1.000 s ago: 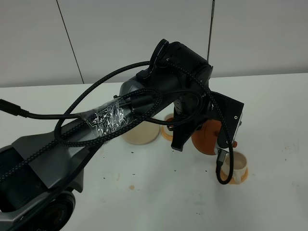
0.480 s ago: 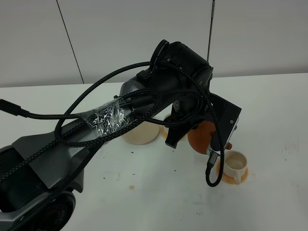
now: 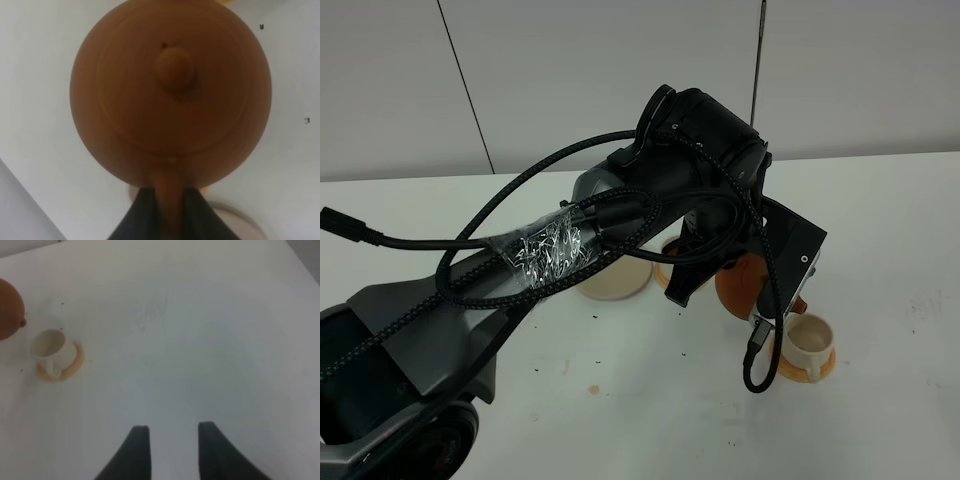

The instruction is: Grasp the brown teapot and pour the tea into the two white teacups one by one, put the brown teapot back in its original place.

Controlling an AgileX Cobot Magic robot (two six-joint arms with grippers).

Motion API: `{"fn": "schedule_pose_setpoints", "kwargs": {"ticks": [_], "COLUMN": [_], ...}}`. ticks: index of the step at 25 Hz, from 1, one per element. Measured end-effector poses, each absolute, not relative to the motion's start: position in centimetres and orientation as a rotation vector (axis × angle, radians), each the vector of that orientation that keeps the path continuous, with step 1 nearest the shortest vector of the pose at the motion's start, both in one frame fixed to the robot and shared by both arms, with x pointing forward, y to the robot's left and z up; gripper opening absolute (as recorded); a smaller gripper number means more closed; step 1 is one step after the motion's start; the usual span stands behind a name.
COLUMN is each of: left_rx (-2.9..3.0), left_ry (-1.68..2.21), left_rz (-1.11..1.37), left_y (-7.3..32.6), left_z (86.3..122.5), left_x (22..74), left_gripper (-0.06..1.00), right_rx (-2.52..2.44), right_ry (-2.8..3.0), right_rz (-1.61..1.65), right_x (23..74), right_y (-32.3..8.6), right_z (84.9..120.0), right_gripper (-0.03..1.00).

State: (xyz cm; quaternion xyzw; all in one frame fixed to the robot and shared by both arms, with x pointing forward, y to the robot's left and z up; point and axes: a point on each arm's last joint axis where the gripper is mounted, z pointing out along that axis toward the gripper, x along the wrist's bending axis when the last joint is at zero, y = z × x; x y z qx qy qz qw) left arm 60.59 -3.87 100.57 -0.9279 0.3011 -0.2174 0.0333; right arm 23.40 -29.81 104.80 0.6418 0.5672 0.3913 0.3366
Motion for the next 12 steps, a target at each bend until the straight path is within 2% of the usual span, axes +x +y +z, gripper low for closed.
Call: {"fn": "schedule_pose_setpoints", "kwargs": {"ticks": [12], "left_rx": [-2.773], "left_ry": [0.985], "left_rz": [-0.717], "left_y": [-4.79], "left_z": [100.77], "left_x": [59.86], "left_gripper": [0.18], "right_rx": [1.673], "right_ry": [1.479], "right_rz": [1.020], "right_x": [23.40], "right_y": [-29.81], "right_z": [104.80], "right_gripper": [0.24]}}
